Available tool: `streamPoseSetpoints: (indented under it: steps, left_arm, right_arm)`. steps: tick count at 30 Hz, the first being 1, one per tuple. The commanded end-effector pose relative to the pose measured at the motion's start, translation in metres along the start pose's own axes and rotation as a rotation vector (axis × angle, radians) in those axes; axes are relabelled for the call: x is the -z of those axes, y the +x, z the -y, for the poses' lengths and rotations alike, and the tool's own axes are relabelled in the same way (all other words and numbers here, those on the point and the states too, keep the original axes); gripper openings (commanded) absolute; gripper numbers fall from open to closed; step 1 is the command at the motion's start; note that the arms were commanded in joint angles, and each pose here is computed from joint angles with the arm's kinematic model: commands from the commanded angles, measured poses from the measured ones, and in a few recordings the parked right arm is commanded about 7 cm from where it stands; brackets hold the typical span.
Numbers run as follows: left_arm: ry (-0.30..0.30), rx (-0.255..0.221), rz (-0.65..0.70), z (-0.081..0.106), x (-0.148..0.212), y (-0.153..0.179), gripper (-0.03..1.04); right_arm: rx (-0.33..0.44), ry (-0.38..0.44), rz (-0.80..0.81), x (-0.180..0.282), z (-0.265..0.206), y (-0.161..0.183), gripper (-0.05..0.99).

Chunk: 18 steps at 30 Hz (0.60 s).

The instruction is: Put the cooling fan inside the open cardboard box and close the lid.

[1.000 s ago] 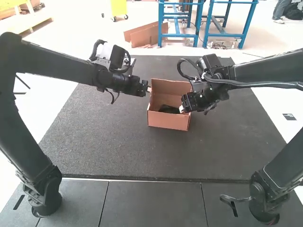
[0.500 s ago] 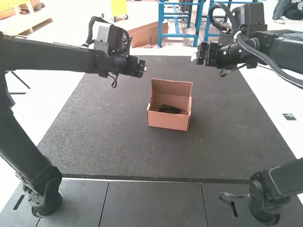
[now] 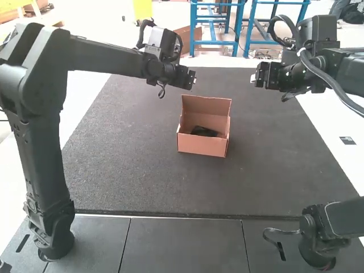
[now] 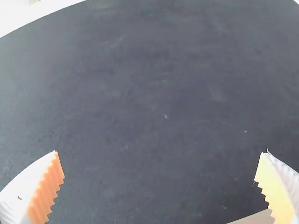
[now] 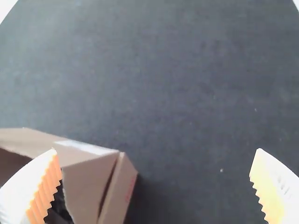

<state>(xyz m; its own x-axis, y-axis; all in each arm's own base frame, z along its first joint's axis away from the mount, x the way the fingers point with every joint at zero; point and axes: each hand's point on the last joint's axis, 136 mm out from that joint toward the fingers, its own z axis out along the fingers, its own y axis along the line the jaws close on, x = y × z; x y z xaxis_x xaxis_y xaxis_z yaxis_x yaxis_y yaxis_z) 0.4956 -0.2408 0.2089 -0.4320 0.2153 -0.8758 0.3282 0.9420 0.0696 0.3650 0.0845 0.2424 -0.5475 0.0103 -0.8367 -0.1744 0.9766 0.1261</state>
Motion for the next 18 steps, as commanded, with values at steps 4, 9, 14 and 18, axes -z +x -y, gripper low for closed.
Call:
streamPoseSetpoints:
  steps: [4,9,14,18]
  left_arm:
    - [0.085,-0.036,-0.010,0.030,-0.007,-0.009,0.97]
    - [0.196,-0.046,-0.140,0.062,-0.004,0.018,0.97]
    - [0.247,-0.054,-0.263,0.078,0.006,0.047,0.97]
    - [0.251,-0.053,-0.297,0.080,0.008,0.056,0.97]
  right_arm:
    - [-0.004,-0.033,-0.019,0.005,-0.003,0.002,0.92]
    - [-0.011,-0.059,-0.047,0.005,-0.007,0.008,0.92]
    - [-0.001,-0.056,-0.063,0.004,-0.006,0.011,0.92]
    - [-0.004,-0.057,-0.072,0.003,-0.005,0.015,0.92]
